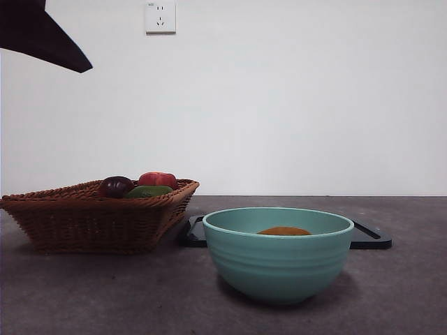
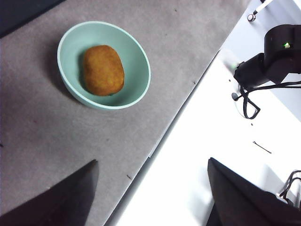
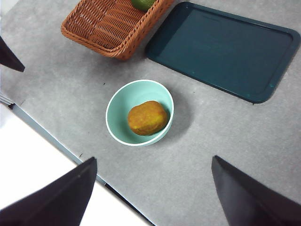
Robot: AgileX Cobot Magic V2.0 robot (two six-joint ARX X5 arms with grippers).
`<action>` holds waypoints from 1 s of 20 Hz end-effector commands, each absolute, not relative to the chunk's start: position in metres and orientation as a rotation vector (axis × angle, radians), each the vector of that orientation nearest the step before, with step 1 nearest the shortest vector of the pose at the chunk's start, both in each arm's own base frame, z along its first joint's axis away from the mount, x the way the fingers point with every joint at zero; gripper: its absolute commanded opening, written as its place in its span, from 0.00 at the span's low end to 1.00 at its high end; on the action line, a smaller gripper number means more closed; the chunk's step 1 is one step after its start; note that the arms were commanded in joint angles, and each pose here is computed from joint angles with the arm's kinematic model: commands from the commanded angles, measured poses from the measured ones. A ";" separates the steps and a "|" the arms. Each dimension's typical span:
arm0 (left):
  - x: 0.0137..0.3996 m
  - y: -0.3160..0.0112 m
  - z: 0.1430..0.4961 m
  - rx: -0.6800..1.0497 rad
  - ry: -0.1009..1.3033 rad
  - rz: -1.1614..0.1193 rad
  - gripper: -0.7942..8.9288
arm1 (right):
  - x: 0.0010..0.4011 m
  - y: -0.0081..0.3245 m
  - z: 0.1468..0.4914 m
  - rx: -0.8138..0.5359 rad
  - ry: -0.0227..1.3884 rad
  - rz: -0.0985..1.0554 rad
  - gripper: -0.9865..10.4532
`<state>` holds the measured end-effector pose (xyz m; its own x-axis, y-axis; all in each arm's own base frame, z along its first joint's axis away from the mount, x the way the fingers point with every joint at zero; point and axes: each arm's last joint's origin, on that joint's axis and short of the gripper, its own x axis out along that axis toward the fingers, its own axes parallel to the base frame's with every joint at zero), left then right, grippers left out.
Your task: Pick up the wifruite, put it on the bowl, pick up the plate, put it on desk
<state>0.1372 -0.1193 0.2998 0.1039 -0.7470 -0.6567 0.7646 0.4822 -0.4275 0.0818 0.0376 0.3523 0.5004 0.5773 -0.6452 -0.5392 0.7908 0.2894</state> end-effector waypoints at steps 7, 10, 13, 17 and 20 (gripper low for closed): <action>0.137 -0.121 0.302 0.040 0.930 -1.137 0.46 | 0.083 0.039 0.357 0.058 0.785 0.678 0.43; 0.137 -0.121 0.303 0.040 0.930 -1.137 0.46 | 0.088 0.040 0.355 0.108 0.818 0.660 0.43; 0.137 -0.121 0.303 0.040 0.930 -1.137 0.46 | 0.102 0.045 0.338 0.151 0.896 0.631 0.43; 0.137 -0.121 0.302 0.040 0.931 -1.137 0.46 | 0.127 0.056 0.299 0.227 0.964 0.606 0.43; 0.138 -0.121 0.303 0.041 0.929 -1.137 0.46 | 0.142 0.071 0.266 0.247 1.001 0.629 0.42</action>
<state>0.1373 -0.1193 0.2998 0.1041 -0.7475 -0.6561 0.7695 0.4784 -0.4230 0.1395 0.0694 0.2637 0.3748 0.5902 -0.7150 -0.3955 0.7993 0.4524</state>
